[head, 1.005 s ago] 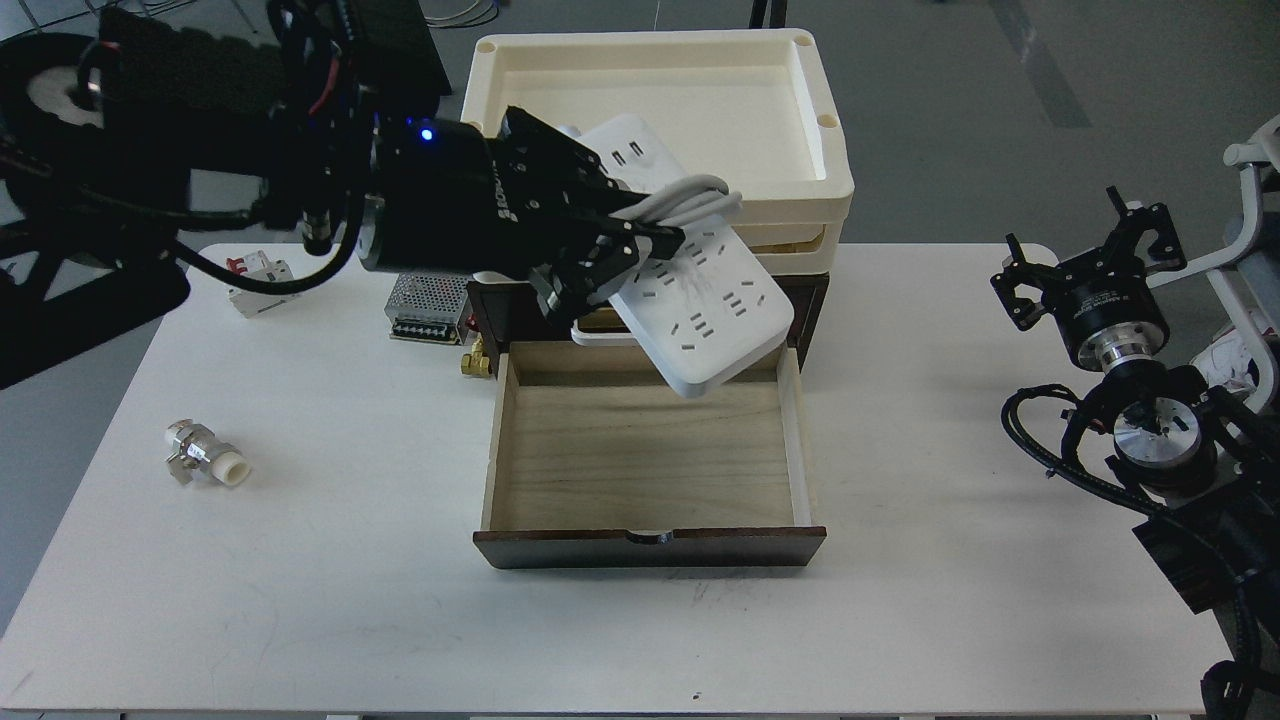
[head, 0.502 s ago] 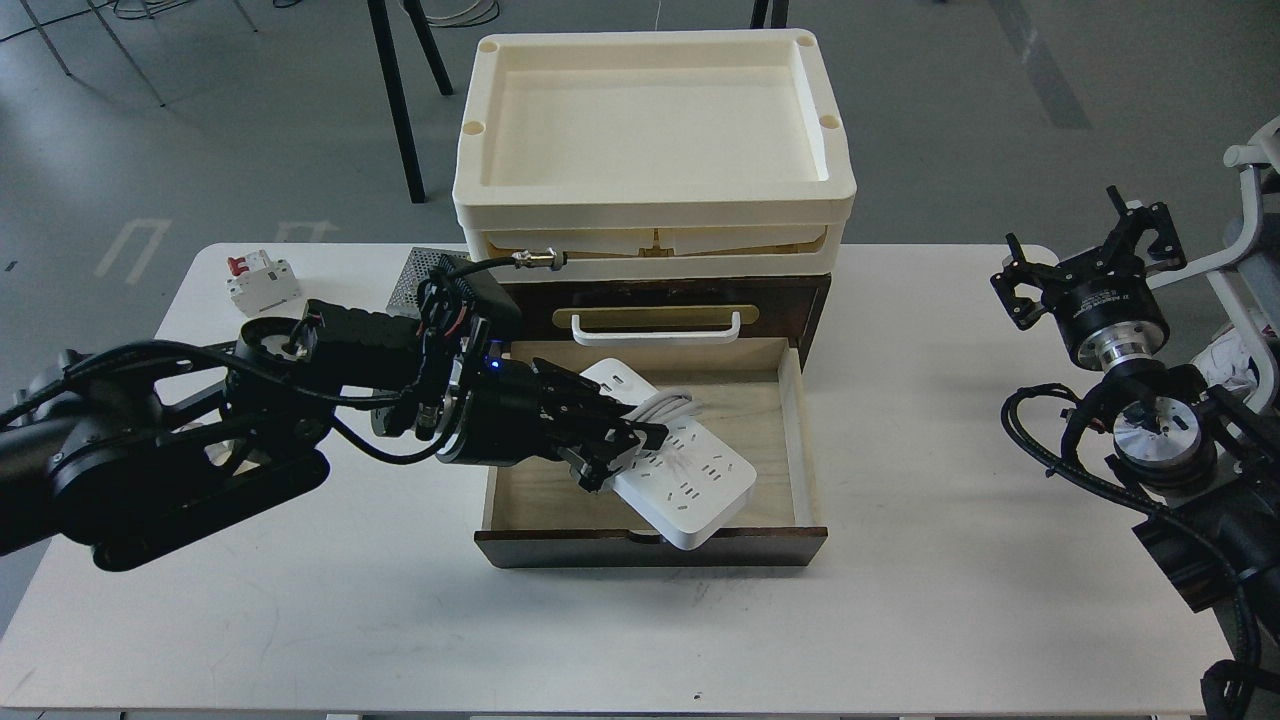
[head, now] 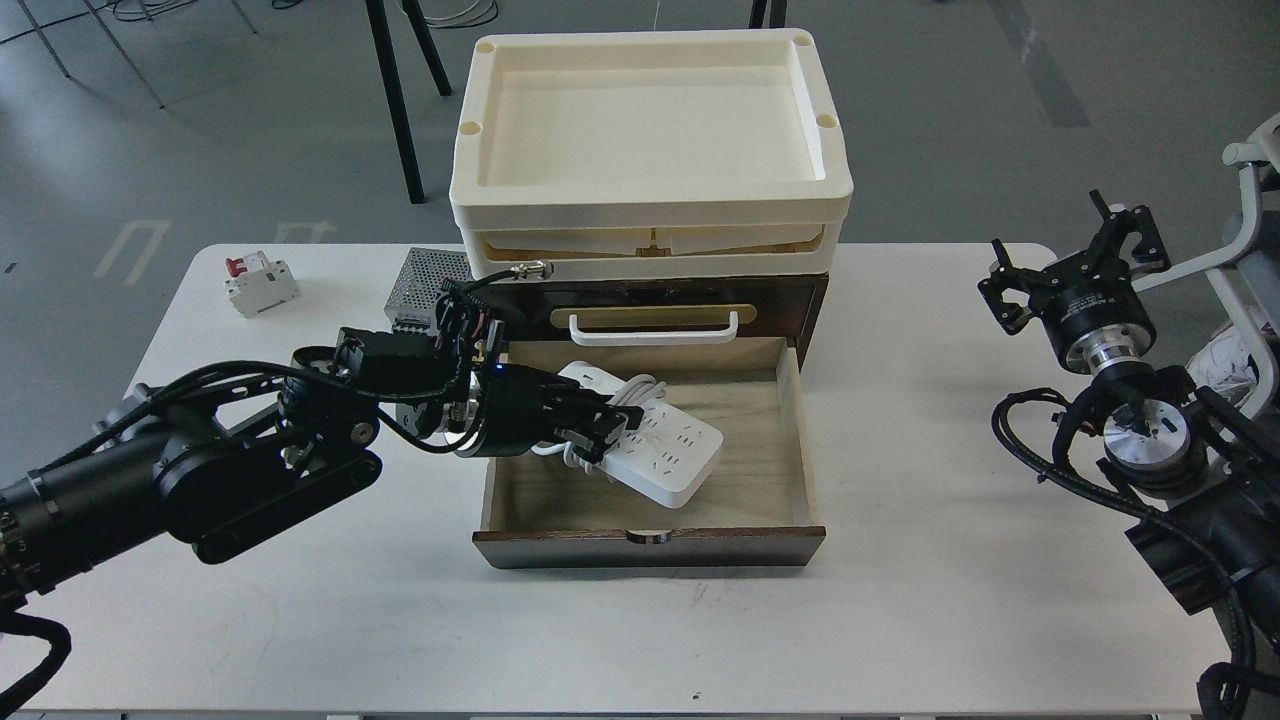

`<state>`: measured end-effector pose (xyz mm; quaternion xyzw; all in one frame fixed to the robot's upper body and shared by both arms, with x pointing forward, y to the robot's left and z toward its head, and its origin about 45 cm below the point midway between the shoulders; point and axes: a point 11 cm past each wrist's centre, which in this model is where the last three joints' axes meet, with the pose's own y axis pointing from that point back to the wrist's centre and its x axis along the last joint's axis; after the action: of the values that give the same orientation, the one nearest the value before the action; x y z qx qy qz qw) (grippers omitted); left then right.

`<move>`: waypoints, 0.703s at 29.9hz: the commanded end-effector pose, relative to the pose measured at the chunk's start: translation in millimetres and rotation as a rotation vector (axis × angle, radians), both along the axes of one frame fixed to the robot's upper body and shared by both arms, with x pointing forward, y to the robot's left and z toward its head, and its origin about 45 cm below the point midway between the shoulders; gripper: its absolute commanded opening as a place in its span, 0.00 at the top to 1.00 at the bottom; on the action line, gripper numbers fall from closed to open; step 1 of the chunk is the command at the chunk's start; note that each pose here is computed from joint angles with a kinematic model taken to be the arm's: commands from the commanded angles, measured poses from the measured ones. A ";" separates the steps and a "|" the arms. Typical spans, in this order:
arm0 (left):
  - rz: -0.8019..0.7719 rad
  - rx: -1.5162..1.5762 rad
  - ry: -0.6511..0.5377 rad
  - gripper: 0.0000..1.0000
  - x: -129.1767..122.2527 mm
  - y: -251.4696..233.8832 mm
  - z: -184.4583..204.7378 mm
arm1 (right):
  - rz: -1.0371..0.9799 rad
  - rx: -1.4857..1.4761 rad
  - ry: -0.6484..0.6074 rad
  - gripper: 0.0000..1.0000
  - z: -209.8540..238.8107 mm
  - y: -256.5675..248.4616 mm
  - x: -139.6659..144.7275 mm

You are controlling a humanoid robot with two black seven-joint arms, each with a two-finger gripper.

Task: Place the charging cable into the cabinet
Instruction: 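Lower the held power strip into the open wooden drawer, then open the left gripper and withdraw it from the drawer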

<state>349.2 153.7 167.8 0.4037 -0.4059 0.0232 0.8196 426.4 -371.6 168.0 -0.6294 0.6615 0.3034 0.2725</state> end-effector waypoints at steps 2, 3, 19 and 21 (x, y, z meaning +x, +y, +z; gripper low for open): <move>0.033 0.005 0.001 0.87 7.8 -3.6 -8.9 | 0.000 0.000 0.000 0.00 -0.1 0.2 0.0; 0.053 0.020 -0.002 0.85 10.7 -1.8 -11.8 | 0.000 0.000 0.000 0.00 -0.1 0.2 0.0; -0.023 -0.051 -0.011 0.11 -12.8 -31.1 9.7 | 0.001 0.000 -0.001 0.00 0.2 0.6 0.1; -0.057 -0.111 -0.004 0.11 -20.2 -42.0 22.2 | 0.002 -0.001 0.000 0.00 0.0 0.8 0.0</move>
<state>340.0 126.0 175.8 0.3845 -0.4128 0.0303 0.8251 426.5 -371.1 168.2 -0.6300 0.6610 0.3032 0.2726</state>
